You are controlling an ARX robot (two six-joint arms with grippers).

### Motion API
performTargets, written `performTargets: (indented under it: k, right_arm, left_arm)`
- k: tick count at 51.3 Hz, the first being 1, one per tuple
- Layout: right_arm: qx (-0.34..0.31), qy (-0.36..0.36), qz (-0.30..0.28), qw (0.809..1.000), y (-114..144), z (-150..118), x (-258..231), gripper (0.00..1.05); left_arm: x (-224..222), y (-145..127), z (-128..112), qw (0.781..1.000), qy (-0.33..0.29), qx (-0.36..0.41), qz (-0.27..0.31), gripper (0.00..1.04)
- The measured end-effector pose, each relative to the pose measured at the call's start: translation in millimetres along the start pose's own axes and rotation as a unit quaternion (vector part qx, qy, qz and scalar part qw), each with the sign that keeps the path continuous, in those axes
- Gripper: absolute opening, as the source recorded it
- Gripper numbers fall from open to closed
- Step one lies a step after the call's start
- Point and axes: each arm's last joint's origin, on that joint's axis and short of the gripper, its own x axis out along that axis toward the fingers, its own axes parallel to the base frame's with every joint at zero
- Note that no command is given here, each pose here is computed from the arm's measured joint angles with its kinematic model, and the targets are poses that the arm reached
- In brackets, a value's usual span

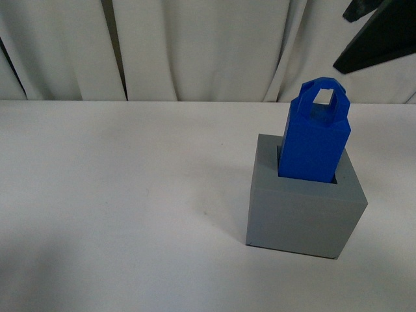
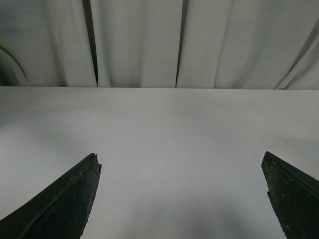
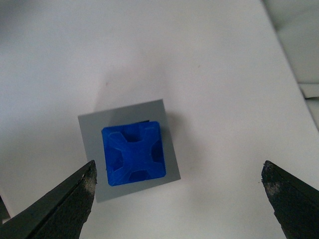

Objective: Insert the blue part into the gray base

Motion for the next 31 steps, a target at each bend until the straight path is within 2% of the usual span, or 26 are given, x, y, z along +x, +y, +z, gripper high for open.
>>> performTargets:
  k: [9,17,21,31]
  right_arm:
    - [0.061,-0.098,-0.018,0.993,12.5,-30.5,-34.6,0.97]
    - [0.146,-0.201,-0.072,0.966,32.4,-77.9,-60.1,0.97]
    - [0.187,-0.217,-0.105,0.952,42.0,-98.9,-63.6,0.97]
    - [0.21,-0.218,-0.098,0.948,42.9,-102.3,-60.9,0.97]
  left_arm:
    - [0.0,0.0,0.0,1.0,0.0,0.0,0.0,0.99]
    - [0.0,0.0,0.0,1.0,0.0,0.0,0.0,0.99]
    - [0.0,0.0,0.0,1.0,0.0,0.0,0.0,0.99]
    - [0.0,0.0,0.0,1.0,0.0,0.0,0.0,0.99]
